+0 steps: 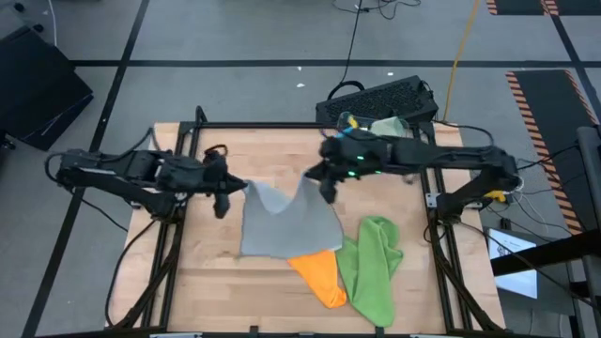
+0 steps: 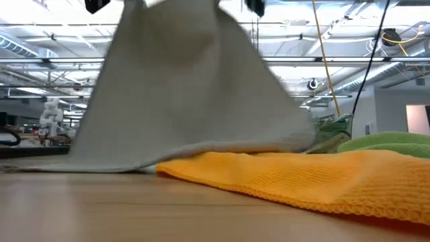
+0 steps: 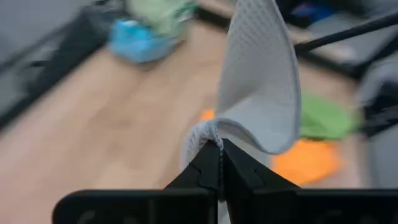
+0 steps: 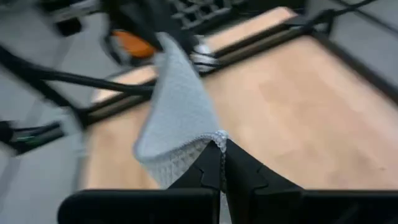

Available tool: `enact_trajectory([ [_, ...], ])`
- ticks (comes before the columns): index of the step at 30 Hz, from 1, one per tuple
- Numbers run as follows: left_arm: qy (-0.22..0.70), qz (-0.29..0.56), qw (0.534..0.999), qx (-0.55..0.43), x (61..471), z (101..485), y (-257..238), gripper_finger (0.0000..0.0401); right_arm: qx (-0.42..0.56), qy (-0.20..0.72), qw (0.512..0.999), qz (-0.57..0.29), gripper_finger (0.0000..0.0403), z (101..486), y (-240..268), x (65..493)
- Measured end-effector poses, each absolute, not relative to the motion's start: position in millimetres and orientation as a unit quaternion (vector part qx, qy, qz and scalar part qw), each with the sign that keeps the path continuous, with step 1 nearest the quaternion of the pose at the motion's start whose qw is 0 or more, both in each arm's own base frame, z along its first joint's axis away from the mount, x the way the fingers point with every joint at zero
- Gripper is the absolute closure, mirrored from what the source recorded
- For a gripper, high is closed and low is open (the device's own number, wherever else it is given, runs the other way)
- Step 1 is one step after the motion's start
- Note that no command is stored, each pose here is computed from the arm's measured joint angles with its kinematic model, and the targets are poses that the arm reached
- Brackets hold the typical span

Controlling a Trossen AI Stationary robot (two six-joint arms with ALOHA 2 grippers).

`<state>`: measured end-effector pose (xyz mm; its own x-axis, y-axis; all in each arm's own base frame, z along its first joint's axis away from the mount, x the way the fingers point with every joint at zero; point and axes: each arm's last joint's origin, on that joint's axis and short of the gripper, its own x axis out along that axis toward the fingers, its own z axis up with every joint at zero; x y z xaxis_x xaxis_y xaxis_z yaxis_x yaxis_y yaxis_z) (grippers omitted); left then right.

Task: Fold microfiber towels
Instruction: Fold the gray microfiber towel

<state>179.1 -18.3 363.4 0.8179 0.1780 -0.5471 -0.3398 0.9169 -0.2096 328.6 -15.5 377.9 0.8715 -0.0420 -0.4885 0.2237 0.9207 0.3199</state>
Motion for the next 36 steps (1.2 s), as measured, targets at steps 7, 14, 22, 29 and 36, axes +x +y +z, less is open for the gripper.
enact_trajectory([
  [7,0.354,0.301,0.883,-0.068,191.0,337.5,9.4,0.0392,0.153,0.279,0.938,-0.137,0.0403,347.4,-73.4,346.6],
  [14,0.413,0.343,0.84,-0.078,199.4,323.0,53.3,0.0393,0.146,0.311,0.924,-0.168,0.0403,319.8,-134.9,348.1],
  [22,0.49,0.349,0.794,-0.085,197.9,306.1,83.9,0.0395,0.142,0.302,0.929,-0.159,0.0403,306.6,-162.3,352.6],
  [29,0.471,0.347,0.805,-0.1,191.4,311.5,95.1,0.0397,0.139,0.259,0.947,-0.13,0.0403,313.3,-178.3,349.9],
  [36,0.506,0.268,0.809,-0.131,190.3,290.7,93.6,0.0397,0.135,0.349,0.92,-0.116,0.0403,298.5,-174.9,338.9],
])
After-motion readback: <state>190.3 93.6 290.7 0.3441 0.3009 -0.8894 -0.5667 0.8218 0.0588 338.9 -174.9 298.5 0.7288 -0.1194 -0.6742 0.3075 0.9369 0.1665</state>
